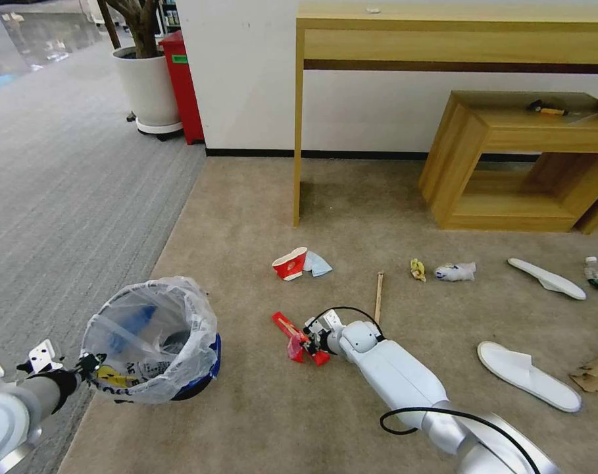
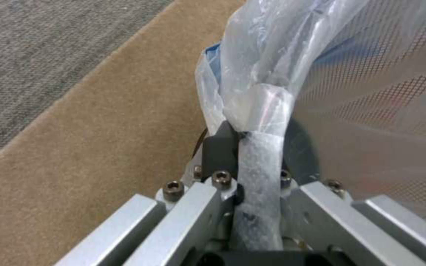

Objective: Pick up the trash bin and place the garbage on the floor into it.

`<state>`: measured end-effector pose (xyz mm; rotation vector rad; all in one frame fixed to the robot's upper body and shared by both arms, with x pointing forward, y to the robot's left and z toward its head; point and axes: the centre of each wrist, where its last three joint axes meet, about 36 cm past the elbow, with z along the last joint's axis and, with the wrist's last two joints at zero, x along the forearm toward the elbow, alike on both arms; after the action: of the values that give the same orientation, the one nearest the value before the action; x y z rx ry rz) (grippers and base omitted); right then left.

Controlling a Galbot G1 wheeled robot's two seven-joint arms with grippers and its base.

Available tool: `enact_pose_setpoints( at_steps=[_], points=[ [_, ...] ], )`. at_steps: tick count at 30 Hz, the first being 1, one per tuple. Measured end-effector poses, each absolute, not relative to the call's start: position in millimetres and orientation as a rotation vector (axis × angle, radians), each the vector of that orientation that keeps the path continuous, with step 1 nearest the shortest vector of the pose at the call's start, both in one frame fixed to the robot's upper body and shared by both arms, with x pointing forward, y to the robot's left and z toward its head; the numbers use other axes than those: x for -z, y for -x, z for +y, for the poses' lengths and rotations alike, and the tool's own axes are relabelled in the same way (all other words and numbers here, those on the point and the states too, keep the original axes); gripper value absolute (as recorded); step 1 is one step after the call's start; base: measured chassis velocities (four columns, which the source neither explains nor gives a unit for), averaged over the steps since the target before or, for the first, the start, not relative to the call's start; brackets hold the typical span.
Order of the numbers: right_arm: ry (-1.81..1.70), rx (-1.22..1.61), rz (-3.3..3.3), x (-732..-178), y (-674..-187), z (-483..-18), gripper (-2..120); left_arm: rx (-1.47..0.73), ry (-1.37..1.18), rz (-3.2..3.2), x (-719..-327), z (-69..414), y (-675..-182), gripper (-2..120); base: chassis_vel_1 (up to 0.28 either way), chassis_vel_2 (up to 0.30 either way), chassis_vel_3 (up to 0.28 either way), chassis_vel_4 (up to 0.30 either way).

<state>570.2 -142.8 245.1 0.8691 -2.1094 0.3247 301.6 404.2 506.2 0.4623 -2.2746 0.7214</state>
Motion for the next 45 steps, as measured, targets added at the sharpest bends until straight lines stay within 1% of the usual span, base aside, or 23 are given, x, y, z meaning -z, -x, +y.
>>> enact_pose_setpoints(
  at_steps=[2, 5, 6, 10, 11, 14, 15, 18, 19, 22, 23, 26, 27, 30, 31, 33, 34, 35, 36, 39, 42, 44, 45],
  points=[
    [-0.864, -0.315, -2.151, -254, -572, -141, 12, -0.718, -0.448, -2.277, -507, 402, -302, 0, 0.000, 0.000, 0.000, 0.000],
    [-0.858, -0.283, -2.295, -290, -578, -137, 12, -0.700, -0.419, -2.285, -509, 396, -304, 0, 0.000, 0.000, 0.000, 0.000],
    [-0.858, -0.283, -2.295, -290, -578, -137, 12, -0.700, -0.419, -2.285, -509, 396, -304, 0, 0.000, 0.000, 0.000, 0.000],
    [-0.913, -0.293, -2.485, -355, -585, -141, 12, -0.654, -0.386, -2.292, -511, 391, -312, 0, 0.000, 0.000, 0.000, 0.000],
    [-0.913, -0.293, -2.485, -355, -585, -141, 12, -0.654, -0.386, -2.292, -511, 391, -312, 0, 0.000, 0.000, 0.000, 0.000],
    [-0.972, -0.294, -2.612, -401, -596, -136, 12, -0.615, -0.381, -2.288, -509, 392, -318, 0, 0.000, 0.000, 0.000, 0.000],
    [-0.972, -0.294, -2.612, -401, -596, -136, 12, -0.615, -0.381, -2.288, -509, 392, -318, 0, 0.000, 0.000, 0.000, 0.000],
    [-1.095, -0.240, -2.749, -469, -605, -119, 12, -0.565, -0.353, -2.284, -508, 387, -329, 0, 0.000, 0.000, 0.000, 0.000],
    [-1.095, -0.240, -2.749, -469, -605, -119, 12, -0.565, -0.353, -2.284, -508, 387, -329, 0, 0.000, 0.000, 0.000, 0.000],
    [-1.262, -0.154, -2.786, -522, -597, -92, 12, -0.515, -0.327, -2.280, -506, 381, -339, 0, 0.000, 0.000, 0.000, 0.000],
    [-1.262, -0.154, -2.786, -522, -597, -92, 12, -0.515, -0.327, -2.280, -506, 381, -339, 0, 0.000, 0.000, 0.000, 0.000],
    [-1.466, -0.078, -2.738, -551, -568, -51, 12, -0.458, -0.296, -2.271, -500, 372, -350, 0, 0.000, 0.000, 0.000, 0.000],
    [-1.466, -0.078, -2.738, -551, -568, -51, 12, -0.458, -0.296, -2.271, -500, 372, -350, 0, 0.000, 0.000, 0.000, 0.000],
    [-1.609, -0.035, -2.654, -549, -538, -16, 12, -0.416, -0.239, -2.261, -496, 358, -358, 0, 0.000, 0.000, 0.000, 0.000],
    [-1.609, -0.035, -2.654, -549, -538, -16, 12, -0.416, -0.239, -2.261, -496, 358, -358, 0, 0.000, 0.000, 0.000, 0.000],
    [-1.662, -0.040, -2.596, -527, -519, 4, 12, -0.394, -0.213, -2.251, -494, 347, -366, 0, 0.000, 0.000, 0.000, 0.000],
    [-1.675, -0.046, -2.572, -519, -511, 10, 8, -0.392, -0.207, -2.246, -495, 342, -370, 0, 0.000, 0.000, 0.000, 0.000],
    [-1.675, -0.046, -2.572, -519, -511, 10, 8, -0.392, -0.207, -2.246, -495, 342, -370, 0, 0.000, 0.000, 0.000, 0.000],
    [-1.681, -0.054, -2.554, -511, -505, 14, 4, -0.400, -0.199, -2.240, -496, 338, -375, 0, 0.000, 0.000, 0.000, 0.000],
    [-1.678, -0.080, -2.534, -496, -499, 18, 1, -0.420, -0.183, -2.231, -500, 333, -381, 0, 0.000, 0.000, 0.000, 0.000],
    [-1.659, -0.103, -2.516, -482, -494, 16, 1, -0.424, -0.173, -2.230, -503, 331, -381, 0, 0.000, 0.000, 0.000, 0.000],
    [-1.634, -0.109, -2.519, -474, -489, 12, 6, -0.424, -0.165, -2.232, -506, 331, -381, 0, 0.000, 0.000, 0.000, 0.000],
    [-1.634, -0.109, -2.519, -474, -489, 12, 6, -0.424, -0.165, -2.232, -506, 331, -381, 0, 0.000, 0.000, 0.000, 0.000]
  ],
)
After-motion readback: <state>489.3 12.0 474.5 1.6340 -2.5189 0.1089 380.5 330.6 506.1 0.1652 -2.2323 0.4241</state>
